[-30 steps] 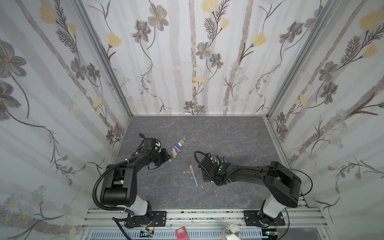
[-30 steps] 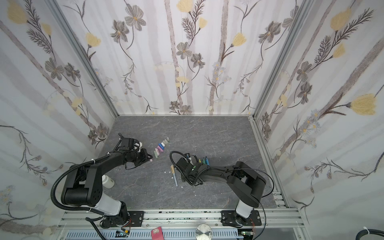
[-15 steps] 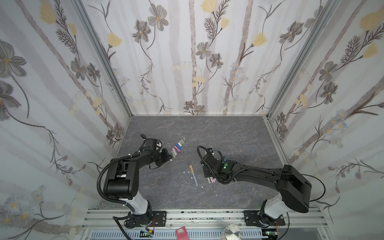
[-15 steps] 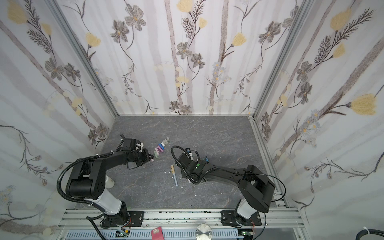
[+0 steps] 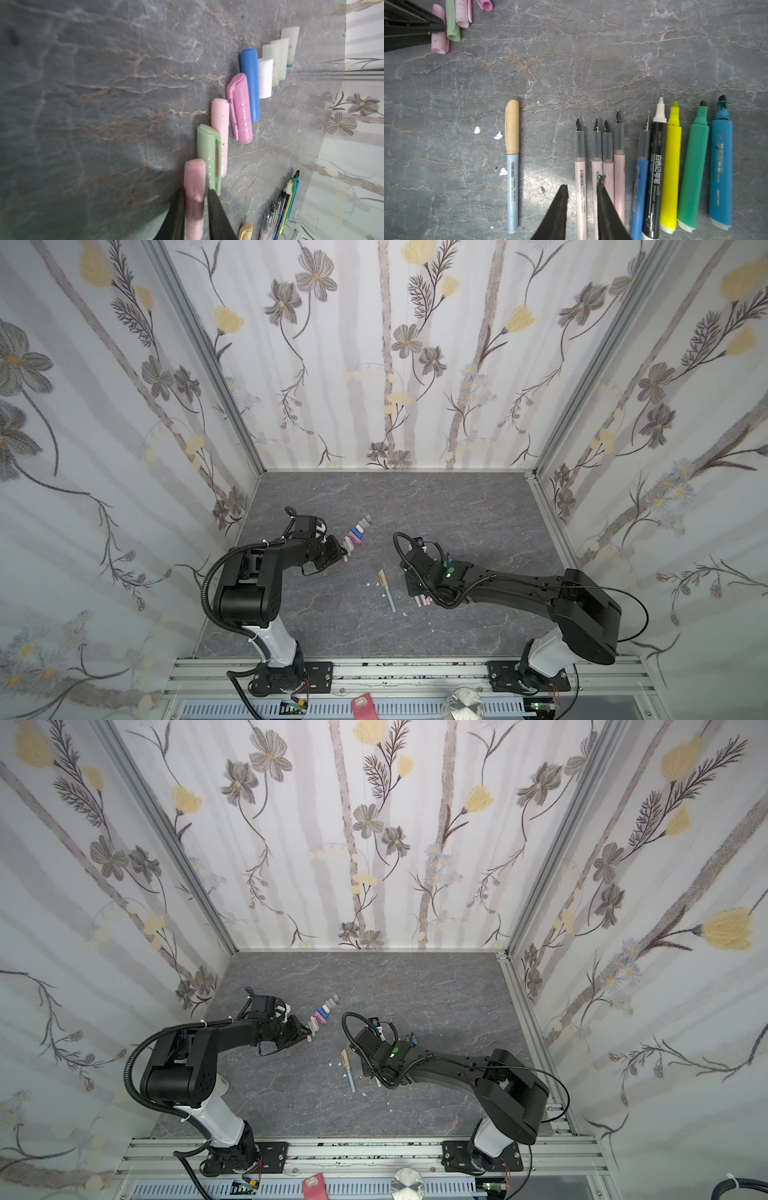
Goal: Open the pen caps
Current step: 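Release the pink cap by the green cap while the right reaches the beige-capped pen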
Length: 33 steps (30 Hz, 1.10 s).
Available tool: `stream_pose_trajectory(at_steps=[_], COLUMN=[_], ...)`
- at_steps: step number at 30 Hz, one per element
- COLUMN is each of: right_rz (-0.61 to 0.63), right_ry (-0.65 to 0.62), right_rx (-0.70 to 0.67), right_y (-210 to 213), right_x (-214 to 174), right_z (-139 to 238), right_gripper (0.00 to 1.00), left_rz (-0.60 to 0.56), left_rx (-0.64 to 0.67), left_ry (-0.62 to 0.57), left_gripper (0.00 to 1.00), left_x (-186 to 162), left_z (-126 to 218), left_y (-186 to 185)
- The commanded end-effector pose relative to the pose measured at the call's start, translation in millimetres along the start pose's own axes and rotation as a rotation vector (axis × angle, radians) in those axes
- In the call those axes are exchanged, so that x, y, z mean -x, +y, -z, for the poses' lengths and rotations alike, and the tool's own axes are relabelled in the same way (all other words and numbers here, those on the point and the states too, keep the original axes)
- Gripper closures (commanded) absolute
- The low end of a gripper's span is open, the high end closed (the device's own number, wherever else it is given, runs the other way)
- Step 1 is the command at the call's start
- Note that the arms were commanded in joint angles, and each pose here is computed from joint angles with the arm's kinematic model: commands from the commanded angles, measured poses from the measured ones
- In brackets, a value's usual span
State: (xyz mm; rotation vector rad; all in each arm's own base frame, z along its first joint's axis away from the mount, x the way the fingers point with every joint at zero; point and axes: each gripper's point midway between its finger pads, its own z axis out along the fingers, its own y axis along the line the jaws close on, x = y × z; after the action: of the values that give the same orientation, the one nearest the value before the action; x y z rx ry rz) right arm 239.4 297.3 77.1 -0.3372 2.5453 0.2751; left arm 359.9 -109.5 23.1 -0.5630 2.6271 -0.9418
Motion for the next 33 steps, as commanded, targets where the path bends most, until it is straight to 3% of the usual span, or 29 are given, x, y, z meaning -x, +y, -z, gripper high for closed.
stream_pose_trajectory(at_steps=[1,17,33], right_rz=[0.018,0.086,0.126], right_ry=[0.013,0.071,0.143], right_rx=[0.03,0.105,0.046], right_y=[13,71,71], right_x=[-1,-14,-36], right_z=[-7,-33,-53], right_gripper=[0.73,0.68,0.69], left_rz=[-0.012,-0.037,-0.072], left_rx=[-0.005,0.006,-0.044], left_ry=[-0.015,-0.025,-0.081], left_gripper=[0.79,0.77,0.76], left_x=[6,0,12], left_z=[-2,22,56], left_y=[-2,-5,-37])
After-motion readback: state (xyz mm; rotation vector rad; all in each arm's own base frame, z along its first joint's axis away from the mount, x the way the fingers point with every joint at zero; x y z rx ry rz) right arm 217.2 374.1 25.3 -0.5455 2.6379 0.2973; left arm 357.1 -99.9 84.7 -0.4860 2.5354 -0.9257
